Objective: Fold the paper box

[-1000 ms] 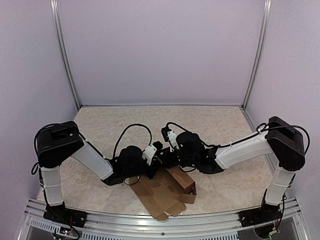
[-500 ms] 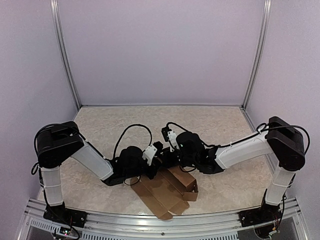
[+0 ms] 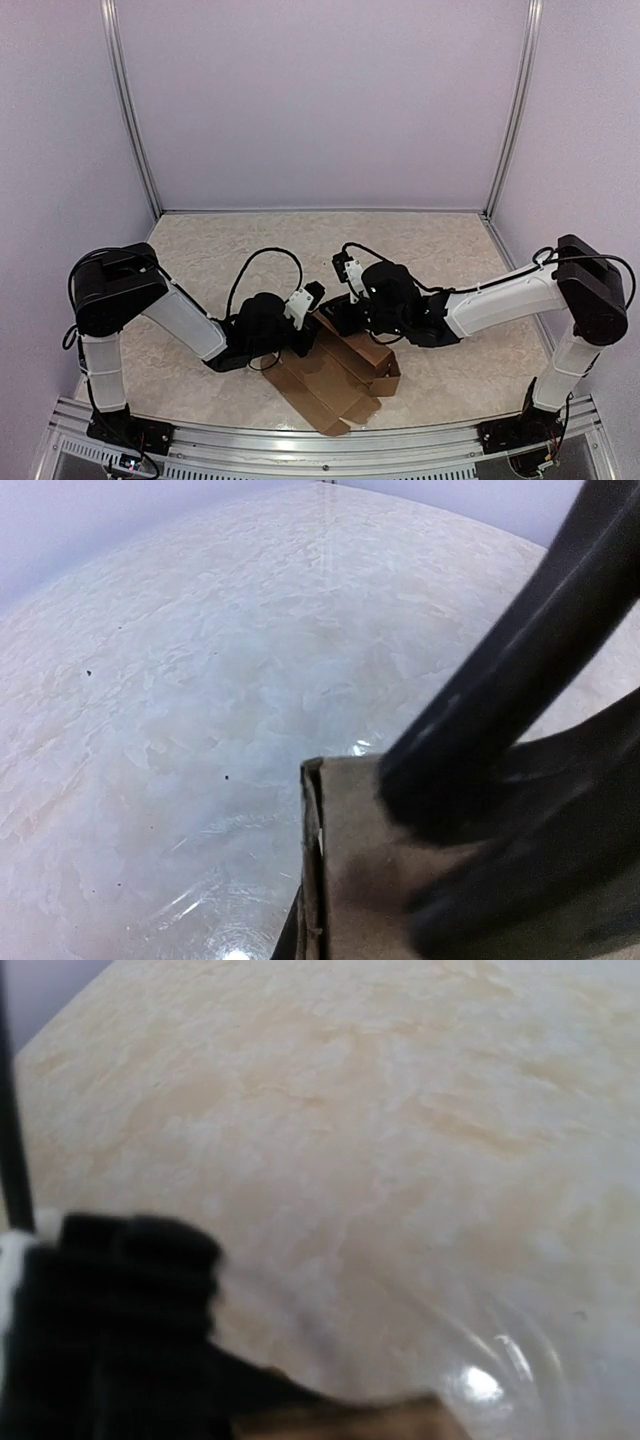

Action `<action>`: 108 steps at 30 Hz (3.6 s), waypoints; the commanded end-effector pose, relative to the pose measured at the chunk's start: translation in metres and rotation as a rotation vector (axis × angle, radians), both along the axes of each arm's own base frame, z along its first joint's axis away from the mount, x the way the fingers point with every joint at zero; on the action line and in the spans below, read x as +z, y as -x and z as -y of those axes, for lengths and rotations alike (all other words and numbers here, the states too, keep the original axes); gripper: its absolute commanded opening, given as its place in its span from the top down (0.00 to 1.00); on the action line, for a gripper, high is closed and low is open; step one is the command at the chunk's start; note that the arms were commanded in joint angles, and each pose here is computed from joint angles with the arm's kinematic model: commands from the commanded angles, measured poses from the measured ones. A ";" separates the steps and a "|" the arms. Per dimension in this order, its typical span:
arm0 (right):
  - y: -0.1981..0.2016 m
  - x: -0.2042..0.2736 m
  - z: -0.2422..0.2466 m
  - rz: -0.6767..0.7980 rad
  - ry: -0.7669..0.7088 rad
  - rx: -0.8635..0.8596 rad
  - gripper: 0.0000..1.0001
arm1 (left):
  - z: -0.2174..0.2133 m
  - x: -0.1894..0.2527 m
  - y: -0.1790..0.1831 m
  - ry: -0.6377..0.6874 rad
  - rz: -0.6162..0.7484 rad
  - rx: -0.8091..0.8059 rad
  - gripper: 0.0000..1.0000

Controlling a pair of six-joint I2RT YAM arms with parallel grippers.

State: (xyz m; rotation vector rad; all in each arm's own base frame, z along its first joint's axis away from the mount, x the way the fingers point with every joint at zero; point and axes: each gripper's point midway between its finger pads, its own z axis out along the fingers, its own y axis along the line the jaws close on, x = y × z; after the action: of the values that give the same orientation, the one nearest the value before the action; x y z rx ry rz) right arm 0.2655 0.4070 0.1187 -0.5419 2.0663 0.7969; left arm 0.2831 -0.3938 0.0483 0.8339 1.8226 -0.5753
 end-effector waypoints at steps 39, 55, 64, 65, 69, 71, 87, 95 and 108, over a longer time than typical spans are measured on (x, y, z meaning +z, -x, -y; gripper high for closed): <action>0.055 -0.015 0.145 0.040 0.213 0.006 0.26 | -0.057 -0.001 -0.033 -0.007 -0.096 0.351 1.00; 0.039 -0.027 0.106 0.036 0.161 0.060 0.40 | -0.055 0.002 -0.034 -0.065 -0.093 0.404 1.00; 0.026 -0.029 0.095 0.021 0.112 -0.004 0.43 | -0.059 0.004 -0.037 -0.092 -0.115 0.490 1.00; 0.025 -0.031 0.094 0.016 0.108 -0.012 0.43 | -0.060 0.004 -0.038 -0.093 -0.120 0.498 1.00; 0.021 -0.037 0.092 0.002 0.100 -0.049 0.43 | -0.060 0.007 -0.037 -0.089 -0.149 0.520 1.00; 0.018 -0.038 0.091 0.000 0.099 -0.073 0.45 | -0.059 0.009 -0.036 -0.075 -0.165 0.526 1.00; -0.018 -0.042 0.076 0.033 0.115 -0.261 0.66 | -0.054 0.015 -0.028 -0.073 -0.246 0.574 1.00; -0.032 -0.042 0.071 0.082 0.127 -0.363 0.73 | -0.049 0.019 -0.029 -0.068 -0.273 0.583 1.00; -0.047 -0.038 0.038 0.111 0.068 -0.411 0.84 | -0.049 0.015 -0.029 -0.081 -0.282 0.589 1.00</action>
State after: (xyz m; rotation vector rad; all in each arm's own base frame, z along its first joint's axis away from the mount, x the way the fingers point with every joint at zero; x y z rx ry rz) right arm 0.3130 0.3326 0.0610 -0.1941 2.0723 0.3021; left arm 0.3201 -0.3125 0.0509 0.1886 2.2330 -0.0969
